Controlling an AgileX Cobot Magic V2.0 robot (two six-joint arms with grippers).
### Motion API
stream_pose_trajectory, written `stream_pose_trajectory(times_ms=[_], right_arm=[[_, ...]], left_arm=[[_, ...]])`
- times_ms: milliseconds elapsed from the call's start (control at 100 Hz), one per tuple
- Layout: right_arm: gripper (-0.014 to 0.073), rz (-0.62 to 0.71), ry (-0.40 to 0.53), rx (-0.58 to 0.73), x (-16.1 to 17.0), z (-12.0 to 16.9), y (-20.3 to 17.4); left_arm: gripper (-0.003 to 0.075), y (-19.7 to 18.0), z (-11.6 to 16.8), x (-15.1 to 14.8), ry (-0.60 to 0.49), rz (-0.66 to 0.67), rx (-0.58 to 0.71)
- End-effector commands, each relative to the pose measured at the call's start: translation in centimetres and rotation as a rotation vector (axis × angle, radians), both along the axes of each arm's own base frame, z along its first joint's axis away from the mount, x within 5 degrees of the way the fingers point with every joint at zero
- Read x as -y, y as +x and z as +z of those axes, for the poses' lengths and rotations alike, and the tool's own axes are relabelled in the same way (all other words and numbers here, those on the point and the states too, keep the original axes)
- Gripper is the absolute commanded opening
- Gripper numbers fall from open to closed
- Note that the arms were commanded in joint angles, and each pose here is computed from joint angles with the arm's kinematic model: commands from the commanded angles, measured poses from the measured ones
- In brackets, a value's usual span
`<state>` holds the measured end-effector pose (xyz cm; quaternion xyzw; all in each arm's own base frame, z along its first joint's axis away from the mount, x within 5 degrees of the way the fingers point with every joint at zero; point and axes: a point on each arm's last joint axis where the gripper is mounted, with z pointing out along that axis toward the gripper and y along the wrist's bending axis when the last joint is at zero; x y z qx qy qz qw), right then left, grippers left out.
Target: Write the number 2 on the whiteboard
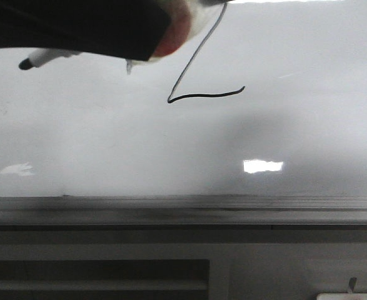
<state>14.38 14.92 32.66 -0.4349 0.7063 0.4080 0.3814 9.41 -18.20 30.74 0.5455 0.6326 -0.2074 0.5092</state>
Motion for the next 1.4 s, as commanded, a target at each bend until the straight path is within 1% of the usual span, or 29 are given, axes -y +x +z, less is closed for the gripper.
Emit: stream_pose_trajectory(times_ms=[0,60,70,80,180,200,270,370,440,480,560,600,710,870,960,1070,1180,1320,1390], right_arm=[[-0.0055,0.005,0.066,0.012,-0.1,1.6,-0.1],[-0.0055,0.014,0.066,0.009,-0.1,1.6,-0.2],[-0.0055,0.014,0.066,0.009,-0.1,1.6,-0.2],[-0.0055,0.014,0.066,0.009,-0.1,1.6,-0.2],[-0.0055,0.016,0.067,0.002,-0.1,1.6,-0.3],[-0.0055,0.013,0.068,0.000,-0.1,1.6,-0.2],[-0.0050,0.012,0.068,-0.002,-0.1,1.6,-0.2],[0.0019,0.011,0.068,-0.004,-0.1,1.6,-0.2],[0.0106,0.004,0.069,-0.006,-0.1,1.6,-0.2],[0.0177,-0.014,0.072,-0.012,-0.1,1.7,0.0],[0.0274,-0.061,0.077,-0.016,0.0,1.7,0.3],[0.0307,-0.088,0.080,-0.005,0.2,1.8,0.5],[0.0330,-0.193,0.103,0.026,1.2,2.5,1.0],[0.0330,-0.389,0.168,0.115,3.8,4.4,0.9],[0.0330,-0.471,0.205,0.158,4.9,5.3,0.4],[0.0330,-0.510,0.242,0.200,5.6,6.3,-0.5],[0.0330,-0.516,0.265,0.216,6.0,6.6,-1.4],[0.0330,-0.536,0.272,0.222,6.3,6.2,-2.0],[0.0330,-0.543,0.273,0.199,6.4,5.7,-2.0]], left_arm=[[0.0169,0.0,2.0,0.3,-0.101,-0.007,0.052],[0.0126,0.0,2.0,0.3,-0.101,-0.007,0.052],[0.0106,0.0,2.0,0.3,-0.101,-0.007,0.052],[0.0106,0.0,2.0,0.3,-0.101,-0.007,0.052],[-0.0011,0.0,2.0,0.3,-0.101,-0.007,0.052],[-0.0022,0.0,2.0,0.3,-0.101,-0.007,0.052],[-0.0020,0.0,2.0,0.3,-0.101,-0.007,0.052],[-0.0020,0.0,2.0,0.3,-0.102,-0.006,0.049],[-0.0020,-0.1,2.0,0.3,-0.105,-0.003,0.043],[-0.0020,-0.1,2.0,0.3,-0.108,0.000,0.034],[-0.0020,0.1,2.0,0.2,-0.121,0.023,0.002],[-0.0020,0.4,1.9,0.0,-0.121,0.047,-0.018],[-0.0020,1.1,2.2,-1.0,-0.137,0.107,-0.032],[-0.0020,1.9,4.1,-3.8,-0.258,0.235,-0.016],[-0.0020,2.3,4.8,-5.2,-0.337,0.314,-0.013],[-0.0020,3.0,5.1,-6.4,-0.485,0.408,-0.043],[-0.0020,3.9,4.5,-7.0,-0.597,0.472,-0.055],[-0.0020,5.6,3.5,-7.2,-0.642,0.560,-0.073],[-0.0020,6.6,3.0,-7.3,-0.672,0.615,-0.105]])
